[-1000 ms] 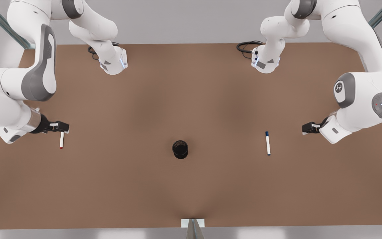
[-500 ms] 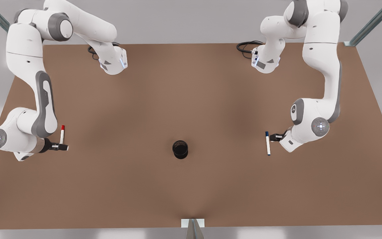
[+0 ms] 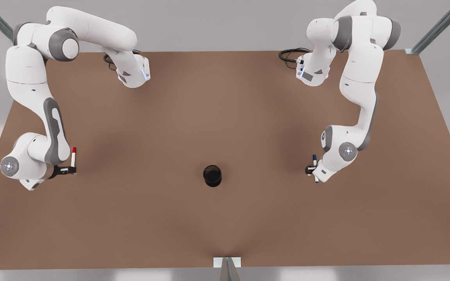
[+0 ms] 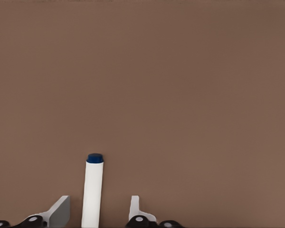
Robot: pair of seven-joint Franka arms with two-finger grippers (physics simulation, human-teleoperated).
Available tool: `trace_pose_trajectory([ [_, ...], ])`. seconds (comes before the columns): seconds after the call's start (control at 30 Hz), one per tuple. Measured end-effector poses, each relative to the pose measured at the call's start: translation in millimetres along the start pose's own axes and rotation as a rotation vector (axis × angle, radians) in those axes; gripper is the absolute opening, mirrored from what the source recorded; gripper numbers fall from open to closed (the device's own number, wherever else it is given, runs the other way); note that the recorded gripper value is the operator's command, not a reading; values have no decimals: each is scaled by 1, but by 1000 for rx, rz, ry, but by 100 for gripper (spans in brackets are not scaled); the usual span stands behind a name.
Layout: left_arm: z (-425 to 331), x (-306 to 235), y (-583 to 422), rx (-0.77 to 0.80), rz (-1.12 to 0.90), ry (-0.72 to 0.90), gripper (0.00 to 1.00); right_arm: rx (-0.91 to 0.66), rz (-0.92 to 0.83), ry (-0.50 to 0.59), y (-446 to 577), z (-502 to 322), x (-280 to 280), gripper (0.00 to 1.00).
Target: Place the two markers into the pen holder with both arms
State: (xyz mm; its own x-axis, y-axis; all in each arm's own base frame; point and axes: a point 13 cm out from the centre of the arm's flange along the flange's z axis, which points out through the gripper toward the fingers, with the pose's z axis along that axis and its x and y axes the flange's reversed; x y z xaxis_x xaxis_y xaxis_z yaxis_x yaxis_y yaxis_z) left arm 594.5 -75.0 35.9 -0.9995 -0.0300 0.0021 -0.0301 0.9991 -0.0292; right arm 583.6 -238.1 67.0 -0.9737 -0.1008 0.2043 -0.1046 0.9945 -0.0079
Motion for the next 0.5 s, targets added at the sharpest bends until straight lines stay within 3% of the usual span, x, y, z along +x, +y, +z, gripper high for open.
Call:
trace_pose_trajectory([
  [0.1, 2, -6, 0, 2, -14, -29, 56, 10, -39, 4, -3, 13, 7, 100],
  [0.2, -1, -12, 0, 4, -26, -52, 45, 10, -68, 0, -5, 24, 14, 93],
  [0.33, 0, -13, -1, 5, -38, -64, 41, 17, -102, -14, -5, 27, 12, 75],
  [0.5, -1, -15, -2, 6, -49, -72, 32, 16, -138, -15, -1, 32, 13, 69],
])
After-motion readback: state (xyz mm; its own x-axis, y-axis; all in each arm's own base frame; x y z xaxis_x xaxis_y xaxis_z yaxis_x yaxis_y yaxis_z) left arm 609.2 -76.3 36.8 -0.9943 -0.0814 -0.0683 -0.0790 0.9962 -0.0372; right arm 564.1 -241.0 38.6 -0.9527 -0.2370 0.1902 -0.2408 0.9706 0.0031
